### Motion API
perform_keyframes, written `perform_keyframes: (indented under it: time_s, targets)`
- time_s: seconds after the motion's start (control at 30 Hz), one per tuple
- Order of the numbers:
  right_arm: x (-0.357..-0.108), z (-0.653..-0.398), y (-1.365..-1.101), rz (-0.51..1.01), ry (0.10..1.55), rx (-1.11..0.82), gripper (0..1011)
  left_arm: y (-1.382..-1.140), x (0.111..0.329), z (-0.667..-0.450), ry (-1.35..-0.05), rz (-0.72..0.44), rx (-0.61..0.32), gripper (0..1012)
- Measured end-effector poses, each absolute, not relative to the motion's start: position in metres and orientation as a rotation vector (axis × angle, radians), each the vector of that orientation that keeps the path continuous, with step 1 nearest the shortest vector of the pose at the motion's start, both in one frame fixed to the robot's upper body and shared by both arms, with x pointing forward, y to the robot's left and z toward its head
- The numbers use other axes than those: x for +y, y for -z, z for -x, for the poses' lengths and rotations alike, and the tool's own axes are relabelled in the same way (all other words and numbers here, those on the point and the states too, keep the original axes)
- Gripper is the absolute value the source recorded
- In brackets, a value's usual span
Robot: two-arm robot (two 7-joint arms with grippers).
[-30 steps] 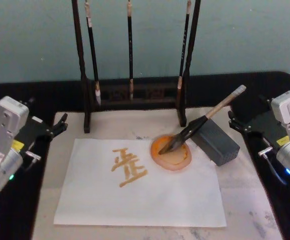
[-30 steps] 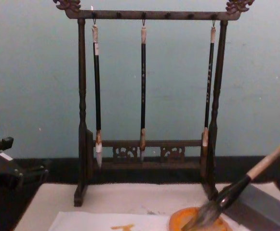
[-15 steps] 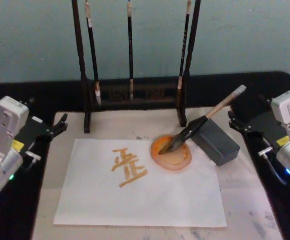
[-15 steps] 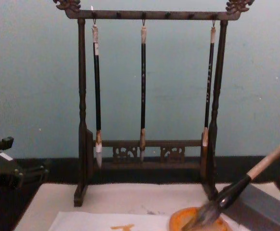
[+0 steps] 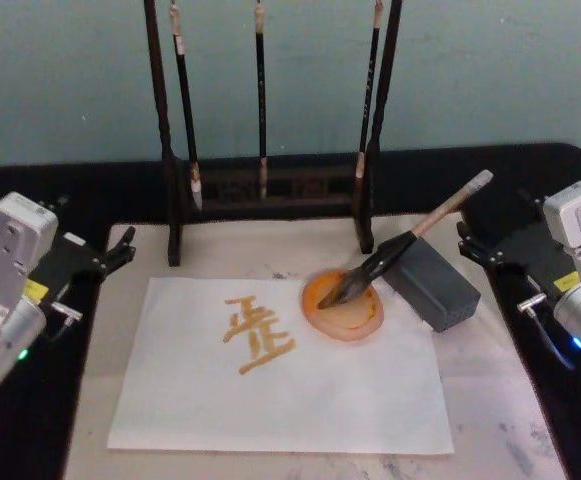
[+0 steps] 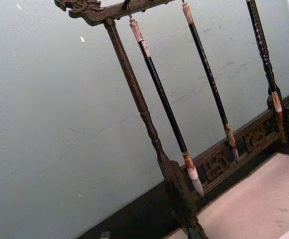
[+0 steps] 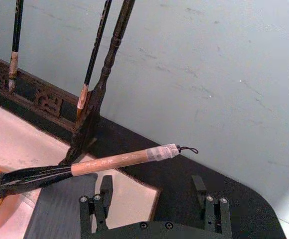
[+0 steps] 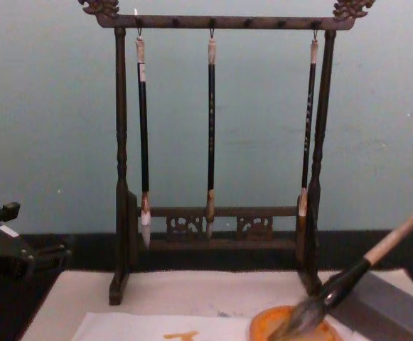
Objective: Pick up the brush from the inkstone, write on the paper, then place the brush back to its original position.
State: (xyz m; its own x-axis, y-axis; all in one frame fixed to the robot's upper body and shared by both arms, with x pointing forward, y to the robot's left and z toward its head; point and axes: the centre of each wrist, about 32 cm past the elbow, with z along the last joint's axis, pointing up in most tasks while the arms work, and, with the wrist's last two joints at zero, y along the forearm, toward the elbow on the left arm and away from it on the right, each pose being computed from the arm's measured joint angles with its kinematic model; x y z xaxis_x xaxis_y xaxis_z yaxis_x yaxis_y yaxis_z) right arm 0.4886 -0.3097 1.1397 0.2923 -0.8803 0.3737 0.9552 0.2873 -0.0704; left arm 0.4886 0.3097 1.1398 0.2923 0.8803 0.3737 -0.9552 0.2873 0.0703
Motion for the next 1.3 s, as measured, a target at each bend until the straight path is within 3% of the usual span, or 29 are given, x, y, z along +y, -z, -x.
perform_keyframes:
  time_s: [0.8,1.3]
  targets:
    - [-0.309,-0.485,-1.142,0.263,1.241,-0.220,1000,-1.140,0.310,-0.489,-1.248,-0.304,-0.285,1010]
    - [-0.303,-0.480,-1.152,0.029,1.224,0.179,1000,-1.140,0.310,-0.489,-1.248,-0.304,-0.285,1010]
